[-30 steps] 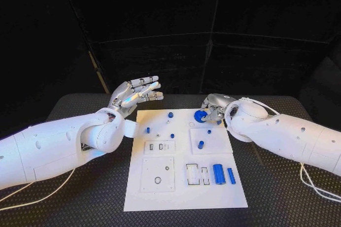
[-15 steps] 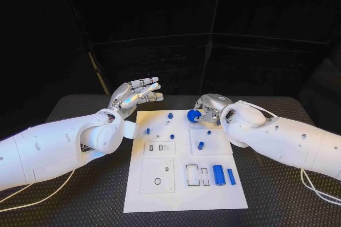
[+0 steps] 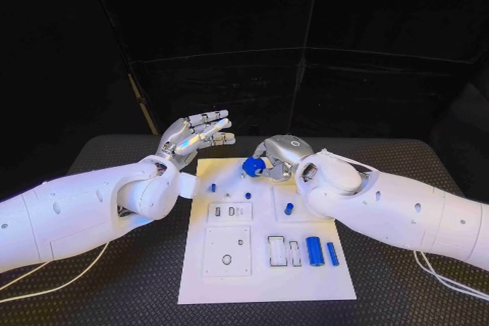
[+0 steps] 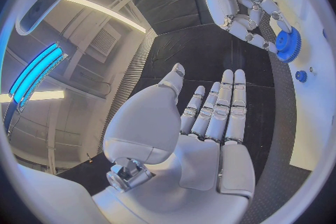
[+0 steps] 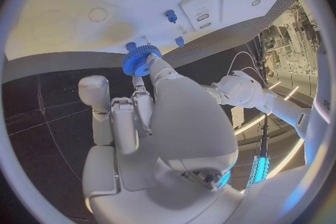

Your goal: Assemble the parts on the task board

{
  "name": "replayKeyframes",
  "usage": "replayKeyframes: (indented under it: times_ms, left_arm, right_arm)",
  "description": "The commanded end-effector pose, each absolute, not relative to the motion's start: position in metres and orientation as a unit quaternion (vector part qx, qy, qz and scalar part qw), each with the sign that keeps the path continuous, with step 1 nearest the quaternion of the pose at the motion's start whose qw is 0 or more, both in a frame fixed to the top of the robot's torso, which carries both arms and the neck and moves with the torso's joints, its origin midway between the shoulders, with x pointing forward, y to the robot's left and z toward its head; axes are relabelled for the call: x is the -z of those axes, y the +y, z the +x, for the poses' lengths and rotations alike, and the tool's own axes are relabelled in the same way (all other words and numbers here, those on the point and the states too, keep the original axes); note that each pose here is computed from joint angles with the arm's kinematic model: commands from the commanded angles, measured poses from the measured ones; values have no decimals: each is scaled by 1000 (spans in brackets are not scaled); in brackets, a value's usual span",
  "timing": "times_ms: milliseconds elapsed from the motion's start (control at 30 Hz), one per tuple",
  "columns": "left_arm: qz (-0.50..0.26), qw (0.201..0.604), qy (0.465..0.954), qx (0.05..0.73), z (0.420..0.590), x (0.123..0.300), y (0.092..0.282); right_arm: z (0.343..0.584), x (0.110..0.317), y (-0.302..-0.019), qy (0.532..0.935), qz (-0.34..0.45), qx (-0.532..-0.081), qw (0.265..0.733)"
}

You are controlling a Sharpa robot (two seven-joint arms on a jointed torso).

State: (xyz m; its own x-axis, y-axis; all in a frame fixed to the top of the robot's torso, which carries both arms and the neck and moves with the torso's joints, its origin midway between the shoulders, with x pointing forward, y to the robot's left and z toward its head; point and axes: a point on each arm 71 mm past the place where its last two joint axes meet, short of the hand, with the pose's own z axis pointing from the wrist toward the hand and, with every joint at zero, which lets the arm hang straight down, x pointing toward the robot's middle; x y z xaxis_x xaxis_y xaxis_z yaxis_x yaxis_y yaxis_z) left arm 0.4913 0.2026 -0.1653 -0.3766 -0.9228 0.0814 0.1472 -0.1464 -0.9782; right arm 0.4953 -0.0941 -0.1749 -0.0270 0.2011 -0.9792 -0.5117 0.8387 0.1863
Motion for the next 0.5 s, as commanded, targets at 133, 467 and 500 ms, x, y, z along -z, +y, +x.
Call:
replayKeyframes:
  times_ms: [133,467,500]
  left_arm:
    - [-377,403,509,661,491,164,199]
    - [-377,404,509,660,493,165,200]
    - [-377,404,509,660,494,165,201]
  right_arm:
    - [498,179,-81,662,-133,-256,692]
    - [501,190,-66,671,-140,-256,682]
    - [502,191,-65,672,-140,-256,681]
